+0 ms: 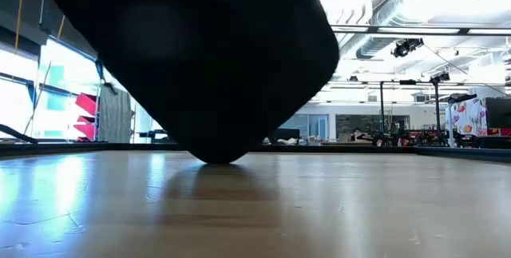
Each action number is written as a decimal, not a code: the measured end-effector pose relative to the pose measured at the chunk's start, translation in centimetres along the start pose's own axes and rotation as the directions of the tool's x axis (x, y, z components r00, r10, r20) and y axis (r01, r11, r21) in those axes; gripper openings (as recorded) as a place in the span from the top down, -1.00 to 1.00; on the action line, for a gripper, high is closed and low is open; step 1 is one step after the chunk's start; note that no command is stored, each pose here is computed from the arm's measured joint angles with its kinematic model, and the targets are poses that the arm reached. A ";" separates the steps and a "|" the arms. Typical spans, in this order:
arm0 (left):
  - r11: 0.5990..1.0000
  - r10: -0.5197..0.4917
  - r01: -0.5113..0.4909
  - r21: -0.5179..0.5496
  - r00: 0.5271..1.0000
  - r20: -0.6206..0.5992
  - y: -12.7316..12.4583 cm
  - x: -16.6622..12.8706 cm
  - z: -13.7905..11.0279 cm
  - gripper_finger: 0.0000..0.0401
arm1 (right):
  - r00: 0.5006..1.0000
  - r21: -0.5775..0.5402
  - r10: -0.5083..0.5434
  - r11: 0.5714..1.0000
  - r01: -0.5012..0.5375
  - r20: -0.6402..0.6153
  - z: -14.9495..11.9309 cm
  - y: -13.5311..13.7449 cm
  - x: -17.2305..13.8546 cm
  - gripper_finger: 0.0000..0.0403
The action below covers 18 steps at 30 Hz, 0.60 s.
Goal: Unpack backpack
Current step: Close the blue backpack
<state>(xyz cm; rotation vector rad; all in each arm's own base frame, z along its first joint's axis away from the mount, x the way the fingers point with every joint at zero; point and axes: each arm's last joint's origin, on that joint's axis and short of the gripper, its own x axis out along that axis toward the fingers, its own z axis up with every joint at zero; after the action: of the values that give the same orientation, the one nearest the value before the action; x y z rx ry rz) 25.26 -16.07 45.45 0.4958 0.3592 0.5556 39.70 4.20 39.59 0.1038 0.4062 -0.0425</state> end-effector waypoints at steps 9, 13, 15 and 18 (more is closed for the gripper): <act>0.973 -0.225 0.223 -0.066 0.974 -0.031 1.0 0.7 -0.3 0.71 | 0.921 -0.138 0.070 0.982 -0.132 -0.383 -5.1 3.5 0.8 1.00; 0.904 -0.424 0.418 -0.083 0.903 -0.070 1.1 0.2 -0.9 0.64 | 0.870 -0.195 0.070 0.963 -0.187 -0.489 -7.0 5.2 1.4 1.00; 0.882 -0.470 0.458 -0.113 0.873 -0.128 1.3 0.0 -1.6 0.62 | 0.836 -0.225 0.071 0.948 -0.226 -0.544 -8.4 6.3 2.0 1.00; 0.880 -0.473 0.443 -0.170 0.847 -0.243 1.4 -0.3 -3.0 0.61 | 0.779 -0.265 0.068 0.919 -0.292 -0.623 -10.5 8.1 2.7 1.00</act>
<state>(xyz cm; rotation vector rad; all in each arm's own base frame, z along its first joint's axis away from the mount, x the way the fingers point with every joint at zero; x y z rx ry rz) 23.11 -14.22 43.79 0.2099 0.6931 0.1713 38.59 13.31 29.69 -0.2067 1.0448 0.2675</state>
